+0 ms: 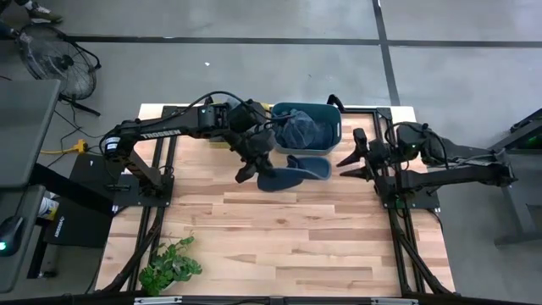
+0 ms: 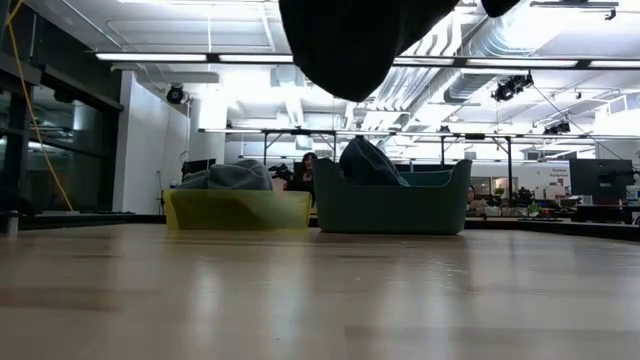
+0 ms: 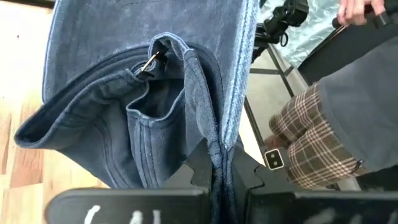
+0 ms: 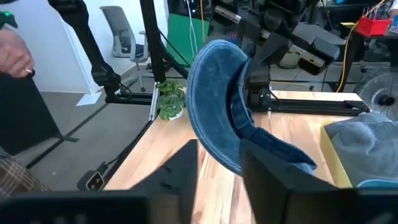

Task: Pick & Place hat
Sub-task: Put the blue cap into the blue bin

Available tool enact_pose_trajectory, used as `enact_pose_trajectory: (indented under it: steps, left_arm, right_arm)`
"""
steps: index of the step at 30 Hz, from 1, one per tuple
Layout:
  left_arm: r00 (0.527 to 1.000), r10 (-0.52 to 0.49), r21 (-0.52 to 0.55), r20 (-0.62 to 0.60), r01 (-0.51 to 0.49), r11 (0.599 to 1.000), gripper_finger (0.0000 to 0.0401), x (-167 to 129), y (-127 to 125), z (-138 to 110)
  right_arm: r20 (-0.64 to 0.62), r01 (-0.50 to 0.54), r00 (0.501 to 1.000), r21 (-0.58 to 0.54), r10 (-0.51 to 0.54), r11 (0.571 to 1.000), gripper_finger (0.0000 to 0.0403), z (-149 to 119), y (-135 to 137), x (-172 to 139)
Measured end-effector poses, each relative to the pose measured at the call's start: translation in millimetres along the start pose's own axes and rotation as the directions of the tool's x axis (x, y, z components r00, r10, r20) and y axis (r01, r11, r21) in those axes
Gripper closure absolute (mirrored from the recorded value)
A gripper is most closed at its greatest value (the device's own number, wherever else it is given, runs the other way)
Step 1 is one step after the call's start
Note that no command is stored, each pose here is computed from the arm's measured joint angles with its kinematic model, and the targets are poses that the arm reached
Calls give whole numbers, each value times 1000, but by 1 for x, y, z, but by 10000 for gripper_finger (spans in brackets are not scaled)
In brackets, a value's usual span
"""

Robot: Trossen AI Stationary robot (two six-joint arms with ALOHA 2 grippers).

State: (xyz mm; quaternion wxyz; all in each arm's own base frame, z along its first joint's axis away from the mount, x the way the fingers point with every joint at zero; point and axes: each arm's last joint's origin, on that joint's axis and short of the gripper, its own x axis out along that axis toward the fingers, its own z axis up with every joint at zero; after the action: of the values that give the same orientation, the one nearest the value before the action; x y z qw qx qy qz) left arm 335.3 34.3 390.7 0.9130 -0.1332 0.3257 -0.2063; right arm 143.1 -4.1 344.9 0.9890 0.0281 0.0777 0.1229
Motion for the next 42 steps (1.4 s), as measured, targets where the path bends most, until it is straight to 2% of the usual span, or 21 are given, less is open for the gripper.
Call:
enact_pose_trajectory:
  steps: [7,11,14,16,21,28,31,35,38,42]
  left_arm:
    - [995,-45,-6,89,45,999,394,-1,-2,10]
    - [992,-71,-18,108,73,997,394,-1,-2,12]
    - [991,-79,-42,104,84,996,394,-1,-3,12]
    - [989,-99,-50,107,105,993,394,-1,-3,13]
    - [975,-159,-27,155,165,986,394,-2,-5,19]
    - [953,-166,-37,254,181,983,394,-14,6,30]
    - [919,-202,-14,338,219,976,394,-23,10,40]
    - [848,-252,55,465,257,965,394,-39,13,56]
    - [787,-263,102,558,250,963,394,-50,11,66]
    - [713,-234,129,661,199,971,394,-59,9,74]
  right_arm:
    - [-14,0,1000,-88,-1,996,192,-1,-1,4]
    - [-14,87,996,-181,-91,980,159,-1,-4,4]
    - [1,171,984,-219,-175,961,150,0,-7,4]
    - [1,192,981,-222,-196,956,149,0,-7,4]
    - [-5,164,986,-184,-167,969,148,-1,-6,4]
    - [-97,179,976,-148,-195,973,148,-10,-7,2]
    - [-132,200,967,-136,-218,970,148,-13,-7,1]
    - [-185,253,943,-145,-277,957,148,-18,-9,-1]
    - [-194,314,920,-157,-341,936,148,-19,-10,-1]
    - [-127,336,925,-165,-357,927,148,-13,-11,-1]
